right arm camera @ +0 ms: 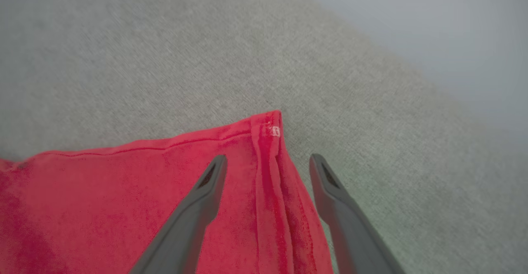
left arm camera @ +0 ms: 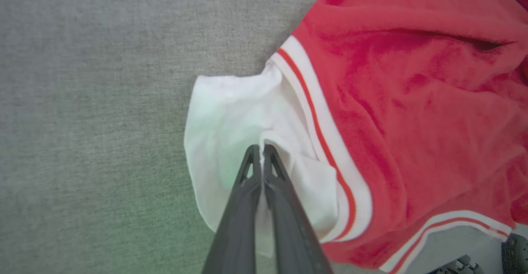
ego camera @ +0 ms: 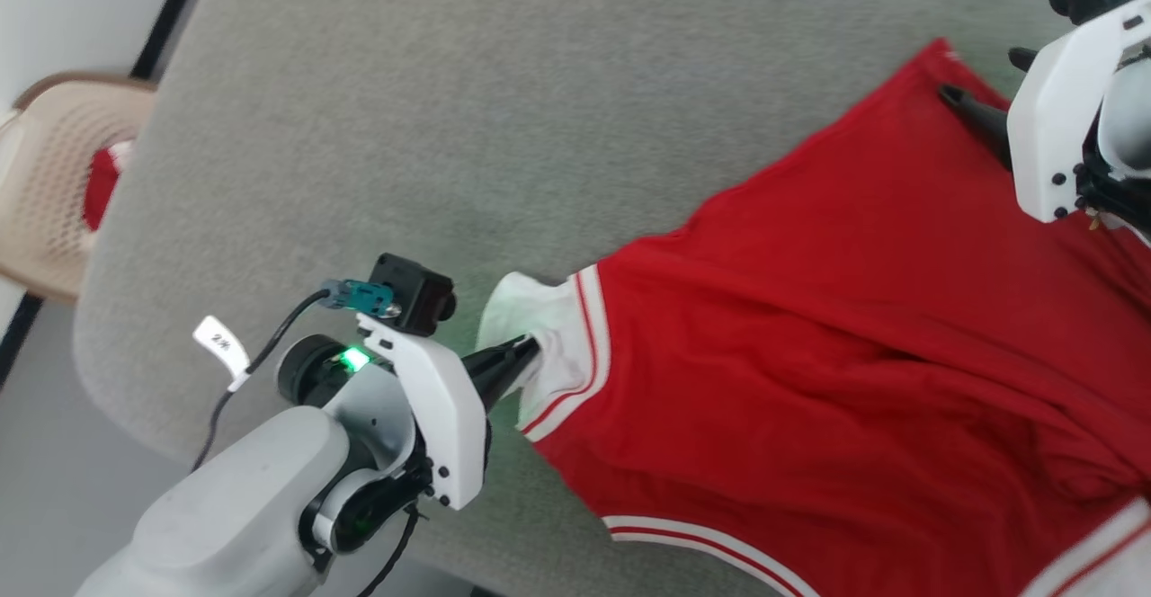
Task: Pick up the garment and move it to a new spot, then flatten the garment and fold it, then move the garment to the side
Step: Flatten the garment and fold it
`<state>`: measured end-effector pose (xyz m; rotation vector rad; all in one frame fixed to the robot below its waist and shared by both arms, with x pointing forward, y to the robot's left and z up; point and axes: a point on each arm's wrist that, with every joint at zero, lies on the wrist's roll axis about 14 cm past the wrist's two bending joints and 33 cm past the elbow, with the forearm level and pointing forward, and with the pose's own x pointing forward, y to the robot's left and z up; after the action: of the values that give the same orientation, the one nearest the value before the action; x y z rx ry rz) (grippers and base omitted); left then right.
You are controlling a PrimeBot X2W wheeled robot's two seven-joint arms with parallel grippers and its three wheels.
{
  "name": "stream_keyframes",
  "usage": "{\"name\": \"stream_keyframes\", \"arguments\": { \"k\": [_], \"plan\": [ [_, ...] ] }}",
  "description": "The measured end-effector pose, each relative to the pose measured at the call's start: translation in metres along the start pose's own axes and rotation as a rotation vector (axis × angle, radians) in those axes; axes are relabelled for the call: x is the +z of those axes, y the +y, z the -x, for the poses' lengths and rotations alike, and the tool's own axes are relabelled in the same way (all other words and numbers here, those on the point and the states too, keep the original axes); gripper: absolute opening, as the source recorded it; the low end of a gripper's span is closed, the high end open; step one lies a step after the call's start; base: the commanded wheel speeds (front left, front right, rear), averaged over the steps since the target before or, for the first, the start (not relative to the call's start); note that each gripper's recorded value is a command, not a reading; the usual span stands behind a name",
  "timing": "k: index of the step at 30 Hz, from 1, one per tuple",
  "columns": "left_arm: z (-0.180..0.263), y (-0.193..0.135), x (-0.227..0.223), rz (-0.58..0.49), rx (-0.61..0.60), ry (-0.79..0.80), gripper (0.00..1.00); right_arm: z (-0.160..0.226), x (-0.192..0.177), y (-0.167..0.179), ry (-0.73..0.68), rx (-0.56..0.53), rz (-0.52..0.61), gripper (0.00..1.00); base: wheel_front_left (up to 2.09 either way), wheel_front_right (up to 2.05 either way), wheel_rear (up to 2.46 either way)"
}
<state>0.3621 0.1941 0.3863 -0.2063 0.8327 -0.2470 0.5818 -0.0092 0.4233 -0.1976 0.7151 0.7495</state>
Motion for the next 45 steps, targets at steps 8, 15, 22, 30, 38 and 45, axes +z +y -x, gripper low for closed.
{"name": "stream_keyframes", "arguments": {
  "k": [8,15,22,30,38,45],
  "plan": [
    [-0.002,0.014,-0.010,0.032,0.034,0.018,0.00,-0.044,-0.042,0.012,0.253,0.067,0.023,1.00,0.00,0.00,0.00],
    [-0.005,0.020,-0.011,0.033,0.043,0.026,0.00,-0.040,-0.052,0.010,0.353,0.097,-0.031,0.00,0.00,0.00,0.00],
    [0.001,0.035,0.015,-0.034,0.056,0.011,0.00,-0.017,-0.039,0.004,0.241,0.085,-0.019,0.00,0.00,0.00,0.00],
    [0.019,0.047,0.084,-0.201,0.096,-0.046,0.00,0.052,0.002,-0.030,0.021,-0.016,-0.013,0.00,0.00,0.00,0.00],
    [0.042,0.030,0.166,-0.372,0.125,-0.149,0.00,0.130,0.035,-0.057,-0.147,-0.143,0.015,0.00,0.00,0.00,0.00],
    [0.065,-0.002,0.235,-0.495,0.124,-0.261,0.00,0.203,0.064,-0.065,-0.287,-0.237,0.031,0.00,0.00,0.00,0.00]
  ]
}}
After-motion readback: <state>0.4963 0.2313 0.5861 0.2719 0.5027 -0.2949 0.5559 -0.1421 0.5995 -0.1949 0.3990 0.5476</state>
